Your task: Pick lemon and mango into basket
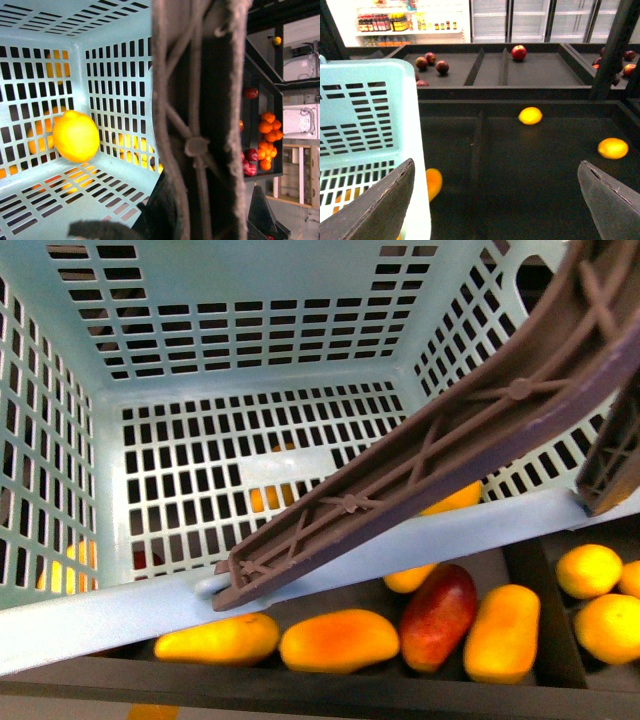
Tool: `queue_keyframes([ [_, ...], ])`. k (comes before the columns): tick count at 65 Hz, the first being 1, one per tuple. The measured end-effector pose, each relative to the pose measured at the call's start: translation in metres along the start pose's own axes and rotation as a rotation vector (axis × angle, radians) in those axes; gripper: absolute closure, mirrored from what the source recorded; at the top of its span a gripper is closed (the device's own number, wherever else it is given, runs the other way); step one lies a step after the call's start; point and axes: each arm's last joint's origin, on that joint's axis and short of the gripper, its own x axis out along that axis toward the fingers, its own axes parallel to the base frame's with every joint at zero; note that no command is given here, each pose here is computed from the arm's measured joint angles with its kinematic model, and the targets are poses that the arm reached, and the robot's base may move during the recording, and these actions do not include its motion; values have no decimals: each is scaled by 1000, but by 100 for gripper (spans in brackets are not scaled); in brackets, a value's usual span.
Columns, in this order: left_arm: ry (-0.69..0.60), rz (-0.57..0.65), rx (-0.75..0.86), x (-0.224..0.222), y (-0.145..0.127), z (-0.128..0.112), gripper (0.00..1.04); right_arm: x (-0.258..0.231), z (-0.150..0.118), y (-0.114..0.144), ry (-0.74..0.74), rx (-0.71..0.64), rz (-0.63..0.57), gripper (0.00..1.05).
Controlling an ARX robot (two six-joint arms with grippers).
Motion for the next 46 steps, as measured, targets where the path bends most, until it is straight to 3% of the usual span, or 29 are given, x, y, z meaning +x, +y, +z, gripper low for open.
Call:
queue_keyframes([
  [46,-13,7,0,-1,3,4,101,-1,-2,0,6,0,10,9],
])
